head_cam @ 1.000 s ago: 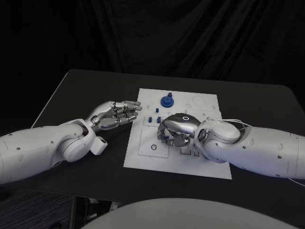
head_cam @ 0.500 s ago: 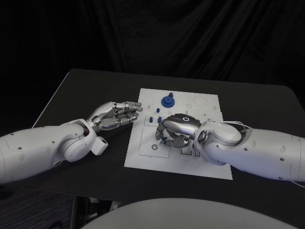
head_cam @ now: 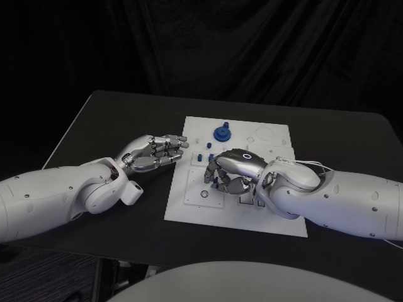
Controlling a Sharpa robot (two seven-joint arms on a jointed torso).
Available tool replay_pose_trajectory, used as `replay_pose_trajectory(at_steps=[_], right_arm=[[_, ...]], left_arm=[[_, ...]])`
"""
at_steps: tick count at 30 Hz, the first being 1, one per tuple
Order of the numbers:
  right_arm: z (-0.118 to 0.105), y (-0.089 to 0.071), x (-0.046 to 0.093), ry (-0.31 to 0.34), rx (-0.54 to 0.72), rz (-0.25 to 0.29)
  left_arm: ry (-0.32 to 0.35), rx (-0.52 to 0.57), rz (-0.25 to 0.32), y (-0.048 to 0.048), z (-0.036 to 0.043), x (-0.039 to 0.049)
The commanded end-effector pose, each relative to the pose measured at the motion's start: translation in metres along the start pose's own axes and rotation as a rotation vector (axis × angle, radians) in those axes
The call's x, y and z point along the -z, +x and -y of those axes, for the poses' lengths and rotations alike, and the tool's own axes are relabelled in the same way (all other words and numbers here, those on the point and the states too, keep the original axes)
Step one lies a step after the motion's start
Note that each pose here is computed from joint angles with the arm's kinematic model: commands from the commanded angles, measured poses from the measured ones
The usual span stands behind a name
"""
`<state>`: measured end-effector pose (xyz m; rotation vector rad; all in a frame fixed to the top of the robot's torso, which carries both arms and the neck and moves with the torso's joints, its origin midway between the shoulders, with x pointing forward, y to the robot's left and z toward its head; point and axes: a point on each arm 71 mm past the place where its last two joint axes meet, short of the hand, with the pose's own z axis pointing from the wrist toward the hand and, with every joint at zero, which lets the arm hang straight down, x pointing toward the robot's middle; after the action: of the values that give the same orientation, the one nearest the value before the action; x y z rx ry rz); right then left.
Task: Assemble the parts on the task board
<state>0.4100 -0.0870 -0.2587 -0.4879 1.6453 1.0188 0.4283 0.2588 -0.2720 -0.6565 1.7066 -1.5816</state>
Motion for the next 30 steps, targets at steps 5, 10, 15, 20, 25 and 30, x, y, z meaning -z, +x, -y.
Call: replay_pose_trajectory(at_steps=[5, 10, 15, 20, 25, 30], right_arm=[[0.0015, 0.0008, 0.0008, 0.010, -0.033, 0.003], [0.0031, 0.0018, 0.0008, 0.020, -0.036, -0.011], [0.0046, 0.0023, 0.0012, 0.028, -0.038, -0.021], [0.0054, 0.0022, 0.0018, 0.034, -0.054, -0.021], [0.0067, 0.0023, 0.0031, 0.039, -0.065, -0.025], [0.0085, 0.0002, 0.0079, 0.041, -0.071, -0.014]], left_arm=[[0.000, 0.017, -0.011, 0.0024, -0.0009, -0.0006], [-0.003, 0.019, -0.013, 0.0030, -0.0018, -0.0007], [-0.005, 0.021, -0.014, 0.0034, -0.0024, -0.0006], [-0.008, 0.022, -0.014, 0.0036, -0.0030, -0.0003], [-0.009, 0.023, -0.015, 0.0038, -0.0034, 0.0000], [-0.009, 0.023, -0.015, 0.0040, -0.0035, 0.0005]])
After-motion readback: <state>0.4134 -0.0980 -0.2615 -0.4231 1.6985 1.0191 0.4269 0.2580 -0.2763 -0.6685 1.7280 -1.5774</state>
